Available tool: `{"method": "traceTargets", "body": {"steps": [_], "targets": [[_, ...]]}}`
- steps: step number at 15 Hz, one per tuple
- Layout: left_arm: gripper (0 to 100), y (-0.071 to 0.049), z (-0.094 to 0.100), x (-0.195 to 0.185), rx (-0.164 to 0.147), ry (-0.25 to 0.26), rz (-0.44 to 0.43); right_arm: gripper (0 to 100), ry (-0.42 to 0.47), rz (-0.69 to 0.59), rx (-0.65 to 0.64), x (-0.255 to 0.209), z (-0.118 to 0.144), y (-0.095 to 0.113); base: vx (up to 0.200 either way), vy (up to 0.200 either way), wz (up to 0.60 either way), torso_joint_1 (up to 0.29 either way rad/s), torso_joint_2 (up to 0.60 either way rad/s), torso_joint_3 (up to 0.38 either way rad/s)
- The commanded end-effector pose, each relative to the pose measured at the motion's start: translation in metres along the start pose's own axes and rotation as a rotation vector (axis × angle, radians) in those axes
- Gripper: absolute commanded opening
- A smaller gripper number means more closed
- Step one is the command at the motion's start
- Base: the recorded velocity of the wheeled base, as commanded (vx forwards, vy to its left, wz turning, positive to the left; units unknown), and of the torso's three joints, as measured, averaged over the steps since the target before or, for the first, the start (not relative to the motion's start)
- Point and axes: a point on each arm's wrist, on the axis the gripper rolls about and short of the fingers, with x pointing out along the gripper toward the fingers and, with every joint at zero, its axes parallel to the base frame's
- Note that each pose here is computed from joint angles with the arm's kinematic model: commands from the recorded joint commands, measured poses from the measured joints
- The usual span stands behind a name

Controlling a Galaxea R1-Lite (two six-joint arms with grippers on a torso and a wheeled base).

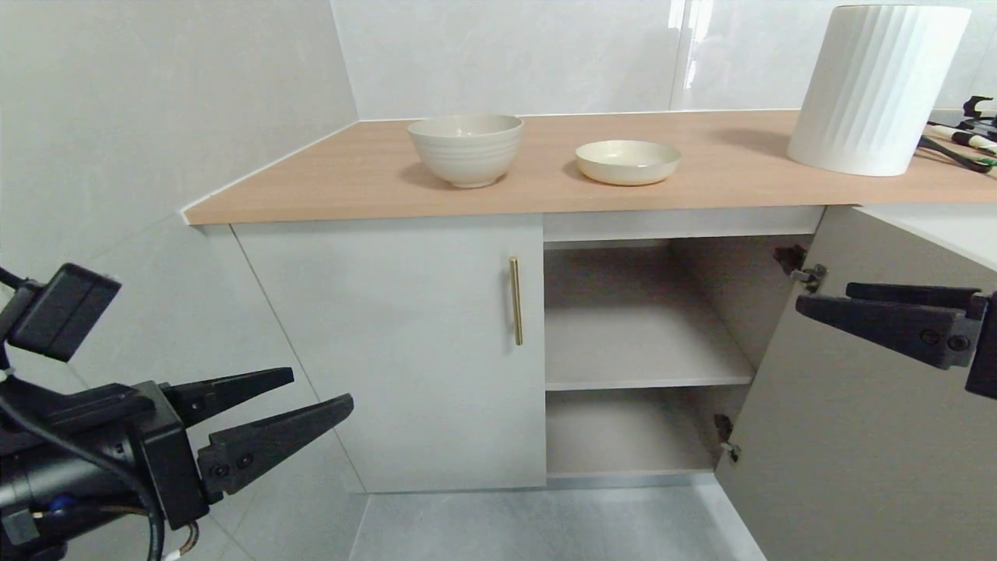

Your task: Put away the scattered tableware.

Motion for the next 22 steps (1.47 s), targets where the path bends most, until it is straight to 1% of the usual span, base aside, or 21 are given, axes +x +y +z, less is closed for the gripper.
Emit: {"method": "traceTargets", "body": {"steps": [1, 9, 10, 11, 15, 18, 22], "targets": [[100, 0.000, 0.000, 0.000, 0.000, 0.001, 0.000, 100, 0.004, 0.000, 0.000, 0.000, -0.001, 0.000, 0.200, 0.000, 0.00, 0.007, 0.00, 0.002], [100, 0.000, 0.001, -0.001, 0.002, -0.007, 0.000, 100, 0.006, 0.003, 0.002, -0.002, -0.005, 0.000, 0.200, 0.000, 0.00, 0.004, 0.00, 0.001], [100, -0.001, 0.001, -0.002, 0.003, -0.013, 0.000, 100, 0.001, 0.001, -0.003, -0.004, -0.007, -0.001, 0.000, 0.000, 0.00, 0.000, 0.00, 0.000], [100, -0.002, 0.002, -0.003, 0.005, -0.018, -0.001, 100, -0.023, 0.004, -0.007, -0.004, -0.005, 0.000, 0.000, 0.000, 0.00, 0.000, 0.00, 0.000], [100, -0.005, 0.006, -0.009, 0.016, -0.046, -0.007, 100, -0.055, 0.007, -0.027, -0.003, -0.008, -0.001, 0.000, 0.000, 0.00, 0.000, 0.00, 0.000], [100, -0.008, 0.007, -0.016, 0.022, -0.070, -0.020, 100, -0.058, 0.008, -0.038, -0.004, -0.008, -0.001, 0.000, 0.000, 0.00, 0.000, 0.00, 0.000], [100, -0.008, 0.007, -0.016, 0.024, -0.072, -0.023, 100, -0.056, 0.010, -0.038, -0.003, -0.008, -0.001, 0.000, 0.000, 0.00, 0.000, 0.00, 0.000]]}}
